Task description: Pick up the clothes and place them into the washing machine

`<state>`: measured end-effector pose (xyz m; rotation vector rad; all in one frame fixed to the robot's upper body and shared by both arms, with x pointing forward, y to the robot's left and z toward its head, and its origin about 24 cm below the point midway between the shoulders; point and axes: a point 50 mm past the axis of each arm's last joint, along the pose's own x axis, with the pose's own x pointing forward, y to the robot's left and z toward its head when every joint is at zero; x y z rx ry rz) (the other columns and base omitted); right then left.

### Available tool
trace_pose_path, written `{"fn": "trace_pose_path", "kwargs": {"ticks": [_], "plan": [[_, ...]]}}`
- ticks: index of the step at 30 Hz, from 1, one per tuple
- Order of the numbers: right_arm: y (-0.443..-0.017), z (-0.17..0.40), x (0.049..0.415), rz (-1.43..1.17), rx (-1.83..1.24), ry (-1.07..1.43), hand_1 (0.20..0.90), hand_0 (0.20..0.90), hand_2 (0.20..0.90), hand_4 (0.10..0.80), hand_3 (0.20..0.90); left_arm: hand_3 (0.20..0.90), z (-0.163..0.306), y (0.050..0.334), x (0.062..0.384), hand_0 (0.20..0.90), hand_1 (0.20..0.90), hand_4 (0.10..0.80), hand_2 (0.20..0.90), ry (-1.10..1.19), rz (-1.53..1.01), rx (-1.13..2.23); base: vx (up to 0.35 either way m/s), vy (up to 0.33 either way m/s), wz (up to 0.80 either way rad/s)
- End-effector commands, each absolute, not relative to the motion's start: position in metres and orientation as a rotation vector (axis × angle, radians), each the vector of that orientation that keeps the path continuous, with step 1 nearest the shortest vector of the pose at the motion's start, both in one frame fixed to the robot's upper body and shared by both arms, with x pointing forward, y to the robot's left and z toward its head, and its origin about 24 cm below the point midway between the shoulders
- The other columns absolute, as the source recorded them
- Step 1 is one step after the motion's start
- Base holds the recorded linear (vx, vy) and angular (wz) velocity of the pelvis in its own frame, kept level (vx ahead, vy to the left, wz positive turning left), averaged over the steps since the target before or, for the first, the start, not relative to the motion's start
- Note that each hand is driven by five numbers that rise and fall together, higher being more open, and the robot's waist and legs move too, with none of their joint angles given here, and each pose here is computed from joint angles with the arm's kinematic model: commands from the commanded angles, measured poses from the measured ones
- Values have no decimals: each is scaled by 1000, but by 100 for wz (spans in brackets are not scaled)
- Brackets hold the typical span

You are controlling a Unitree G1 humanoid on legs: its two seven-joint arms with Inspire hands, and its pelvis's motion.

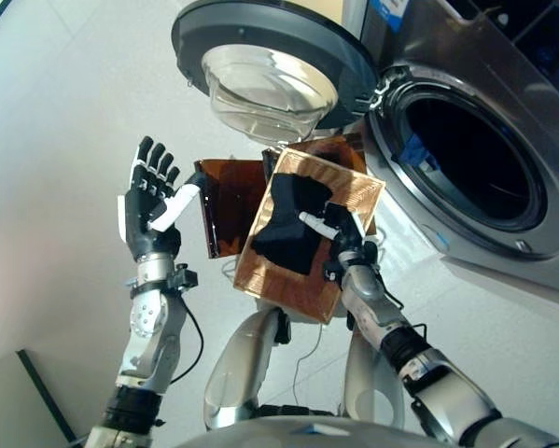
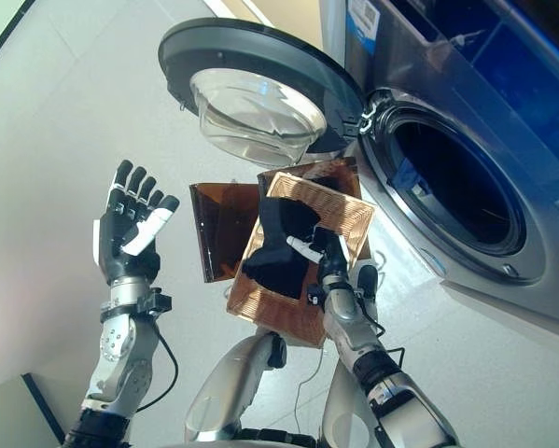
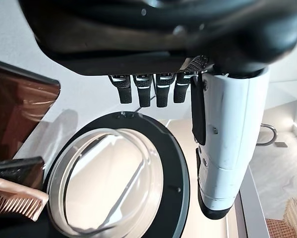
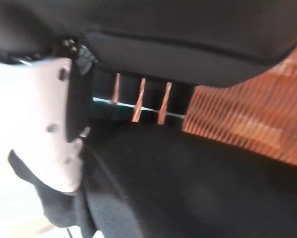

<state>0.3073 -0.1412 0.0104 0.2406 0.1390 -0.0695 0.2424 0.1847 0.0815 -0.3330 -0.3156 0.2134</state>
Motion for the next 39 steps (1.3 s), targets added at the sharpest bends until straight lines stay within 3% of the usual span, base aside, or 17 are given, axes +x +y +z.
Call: {"fn": "trace_pose_path", "kwargs": {"ticks": [1,16,39], "plan": [[-115,49,306,5,563,-91,200,200,200,300,200,900,106,200,232,900,900,800,900,-469,234,-326,0,0,0],[-172,84,313,-277,937,-356,200,200,200,300,200,900,98,202,227,900,900,800,900,-439,254,-352,1,2,-1],[-277,150,338,-694,972,-634,200,200,200,300,200,900,97,201,221,900,900,800,900,-445,204,-380,1,1,-1]]}}
